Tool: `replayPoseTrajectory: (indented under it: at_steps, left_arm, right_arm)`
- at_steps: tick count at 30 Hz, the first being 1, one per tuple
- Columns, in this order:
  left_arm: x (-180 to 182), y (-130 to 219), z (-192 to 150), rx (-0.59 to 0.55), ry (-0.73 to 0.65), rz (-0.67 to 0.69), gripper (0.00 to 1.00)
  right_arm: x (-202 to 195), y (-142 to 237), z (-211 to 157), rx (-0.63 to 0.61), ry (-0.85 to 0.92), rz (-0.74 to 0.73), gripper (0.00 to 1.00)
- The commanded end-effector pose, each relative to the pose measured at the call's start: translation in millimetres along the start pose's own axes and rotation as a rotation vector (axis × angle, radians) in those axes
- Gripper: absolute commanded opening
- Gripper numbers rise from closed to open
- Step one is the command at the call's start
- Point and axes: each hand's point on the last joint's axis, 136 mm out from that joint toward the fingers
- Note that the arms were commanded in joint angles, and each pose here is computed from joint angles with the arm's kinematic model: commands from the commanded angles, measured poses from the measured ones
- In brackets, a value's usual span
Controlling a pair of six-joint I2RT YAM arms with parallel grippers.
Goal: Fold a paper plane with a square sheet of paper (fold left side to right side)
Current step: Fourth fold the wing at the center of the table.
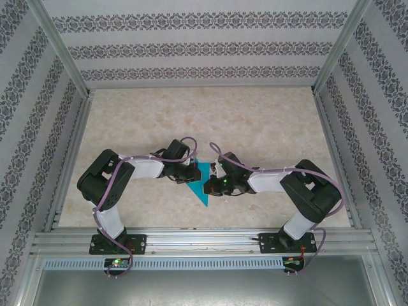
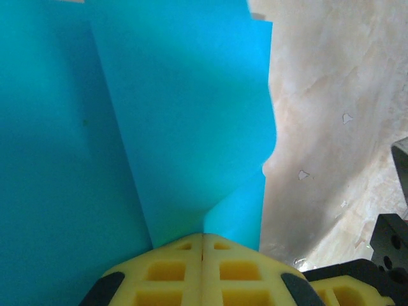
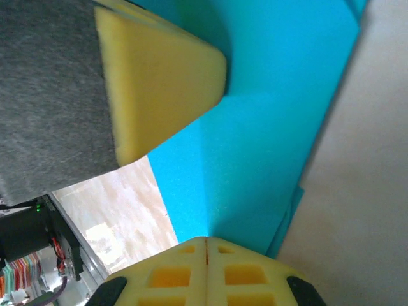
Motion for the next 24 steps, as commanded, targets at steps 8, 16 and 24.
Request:
replayPoseTrajectory:
  at_steps: [8, 16, 24]
  left_arm:
    - [40.0, -1.0, -10.0, 0.006, 0.06, 0.141, 0.06]
    - [13.1, 9.3, -1.2, -0.03, 0.037, 0.056, 0.11]
    - [-24.2, 41.6, 9.6, -0.125, -0.021, -0.049, 0.15]
  right_arm:
    - [-16.1, -7.5, -12.5, 0.046, -0.007, -0.078, 0.0]
    - [-32.0, -9.2, -24.6, 0.095, -0.006, -0.187, 0.0]
    - [-48.9, -3.6, -36.8, 0.145, -0.007, -0.307, 0.0]
Point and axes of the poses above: each hand's point on the last joint's axis, 136 mm out from that joint toward the fingers, its own y axis back along the fingers, its own x axis along the line the jaws close on, z = x × y, and after that the axes turned 11 degrees about y, right-handed
